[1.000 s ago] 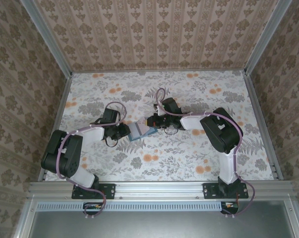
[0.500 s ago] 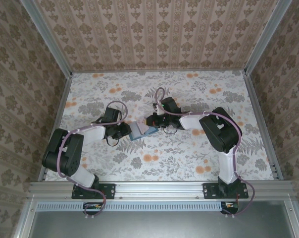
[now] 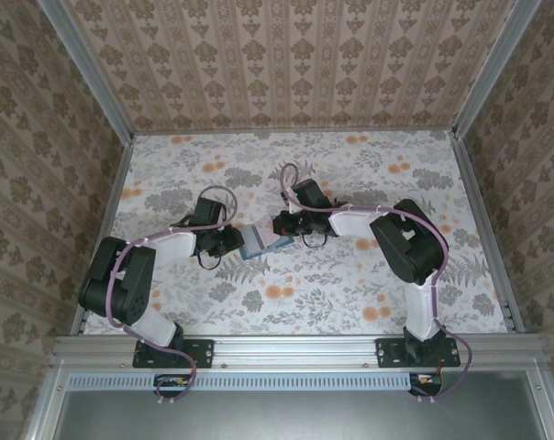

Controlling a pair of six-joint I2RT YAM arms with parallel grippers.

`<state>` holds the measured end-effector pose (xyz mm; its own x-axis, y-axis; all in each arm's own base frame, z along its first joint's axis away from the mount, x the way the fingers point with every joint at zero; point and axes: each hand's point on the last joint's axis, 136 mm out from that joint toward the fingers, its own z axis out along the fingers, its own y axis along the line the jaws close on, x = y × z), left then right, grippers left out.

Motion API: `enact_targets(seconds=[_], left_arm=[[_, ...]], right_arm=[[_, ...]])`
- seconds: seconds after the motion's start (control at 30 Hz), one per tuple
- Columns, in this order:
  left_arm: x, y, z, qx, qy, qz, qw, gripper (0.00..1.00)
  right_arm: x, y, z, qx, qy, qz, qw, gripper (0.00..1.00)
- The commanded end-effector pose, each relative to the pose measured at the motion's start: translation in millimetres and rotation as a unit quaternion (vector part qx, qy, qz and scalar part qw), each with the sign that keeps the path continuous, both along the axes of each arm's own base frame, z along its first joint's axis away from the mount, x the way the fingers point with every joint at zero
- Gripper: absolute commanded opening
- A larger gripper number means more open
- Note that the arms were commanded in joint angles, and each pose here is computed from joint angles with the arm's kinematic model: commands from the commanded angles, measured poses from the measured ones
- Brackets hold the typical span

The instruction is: Put the credit cards into the card holder

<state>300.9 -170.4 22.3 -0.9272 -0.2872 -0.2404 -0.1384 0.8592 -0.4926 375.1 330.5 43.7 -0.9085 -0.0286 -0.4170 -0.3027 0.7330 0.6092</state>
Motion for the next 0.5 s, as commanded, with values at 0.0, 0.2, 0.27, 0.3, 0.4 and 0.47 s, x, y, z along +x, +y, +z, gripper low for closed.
enact_targets(seconds=[0.0,0.2,0.27,0.3,0.4,0.47], left_arm=[[-0.1,-2.2,-4.0,0.008,0.005,-0.015,1.0,0.25],[0.1,-2.4,-4.0,0.007,0.004,-0.014,1.0,0.25],[-0.9,-2.3,-4.5,0.007,0.006,-0.015,1.0,0.25],[-0.6,-2.5,-4.2,0.006,0.005,-0.014,1.0,0.25],[-2.5,-1.5,-5.5,0.008,0.007,-0.015,1.0,0.24],[-2.6,-0.2,-6.1,0.01,0.007,-0.013,1.0,0.24]], right_arm=[[-2.4,-18.0,-10.5,-0.069,-0.005,-0.005,0.998,0.08],[-10.9,4.1,-10.6,-0.065,-0.005,0.022,0.998,0.08],[-14.1,11.9,-11.1,-0.056,0.0,0.03,0.998,0.08],[-14.2,14.7,-11.1,-0.051,0.003,0.03,0.998,0.08],[-14.4,17.9,-8.1,-0.041,0.006,0.031,0.999,0.08],[-15.3,18.2,-2.9,-0.039,0.005,0.034,0.999,0.08]])
